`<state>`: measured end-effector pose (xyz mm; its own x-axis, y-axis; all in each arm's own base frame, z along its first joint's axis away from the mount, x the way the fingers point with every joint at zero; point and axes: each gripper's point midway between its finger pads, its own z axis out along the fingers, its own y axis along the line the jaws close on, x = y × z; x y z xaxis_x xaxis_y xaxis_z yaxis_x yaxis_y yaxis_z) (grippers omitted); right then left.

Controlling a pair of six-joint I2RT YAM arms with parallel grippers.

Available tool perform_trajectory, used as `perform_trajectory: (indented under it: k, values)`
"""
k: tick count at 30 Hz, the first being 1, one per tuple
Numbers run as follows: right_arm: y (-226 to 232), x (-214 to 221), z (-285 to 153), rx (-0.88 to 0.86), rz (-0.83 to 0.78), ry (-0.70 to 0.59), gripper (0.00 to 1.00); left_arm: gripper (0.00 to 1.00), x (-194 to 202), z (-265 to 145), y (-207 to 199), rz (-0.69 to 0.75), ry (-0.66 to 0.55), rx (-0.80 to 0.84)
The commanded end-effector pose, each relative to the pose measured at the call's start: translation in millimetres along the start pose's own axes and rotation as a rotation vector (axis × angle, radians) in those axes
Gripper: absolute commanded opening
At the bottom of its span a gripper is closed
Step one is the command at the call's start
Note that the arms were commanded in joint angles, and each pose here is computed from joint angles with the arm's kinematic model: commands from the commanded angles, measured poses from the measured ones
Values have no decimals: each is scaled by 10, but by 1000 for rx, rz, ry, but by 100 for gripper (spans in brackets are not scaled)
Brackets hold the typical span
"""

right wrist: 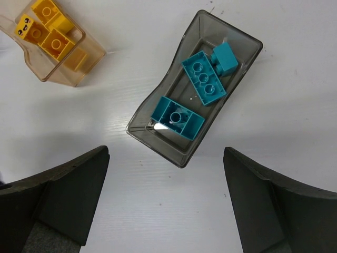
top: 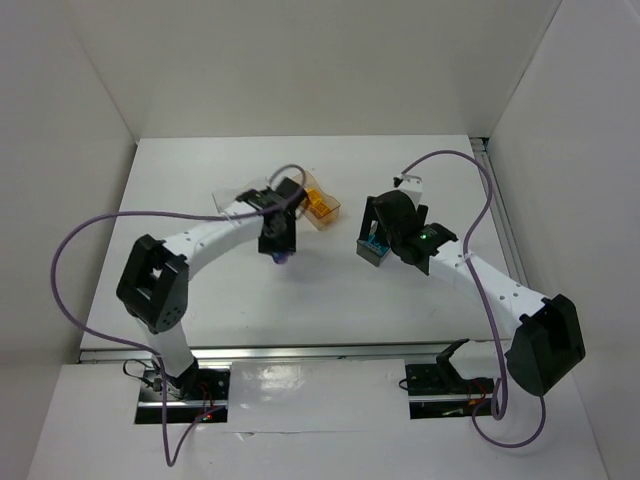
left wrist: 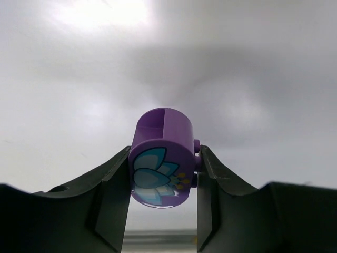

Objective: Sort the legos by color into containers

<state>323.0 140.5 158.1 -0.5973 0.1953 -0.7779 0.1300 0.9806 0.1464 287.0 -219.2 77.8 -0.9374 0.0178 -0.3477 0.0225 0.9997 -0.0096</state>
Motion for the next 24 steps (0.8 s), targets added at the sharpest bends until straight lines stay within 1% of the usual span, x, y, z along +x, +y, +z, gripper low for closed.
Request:
perform_trajectory:
  k: [1,2,4,5,8,9,10,11,14,16,17,20,21,23,24]
  values:
    - [80,-145,-40,-10,23,-37,96,40,-702,-247,532,-172,-149,-53]
    - [80,-145,-40,-10,23,-37,96,40,-995,-304,701,-231,-203,-65]
    - [96,-143,-11,-10,23,-38,96,40,-1194,-248,901,-259,-209,-109]
    - [105,-139,14,-10,14,-38,96,40,-1384,-289,1071,-310,-233,-121]
    - [130,-86,73,-12,7,-20,96,40,-1671,-218,1289,-367,-244,-133]
    - [164,-60,120,-14,1,-5,96,40,-1724,-192,1454,-412,-240,-152]
    - [181,-102,109,-19,-3,-12,96,40,-1774,-174,1488,-444,-242,-144]
    - [207,-53,130,-20,-15,-1,96,40,-1825,-121,1582,-464,-240,-156]
    - [263,-62,144,-39,-12,3,96,41,-1937,-41,1613,-485,-249,-155]
    - [305,-12,151,-50,-22,18,96,42,-1955,104,1726,-511,-232,-185]
    - [306,-12,151,-51,-22,18,96,45,-1983,109,1720,-520,-232,-185]
    - [290,7,180,-38,-26,21,96,48,-1997,265,1780,-537,-214,-208]
    - [318,22,167,-45,-32,22,96,62,-2039,314,1789,-537,-218,-216]
    - [316,47,189,-40,-36,29,96,100,-2061,325,1790,-527,-219,-216]
    - [316,47,189,-40,-36,29,96,100,-2041,376,1766,-525,-204,-207]
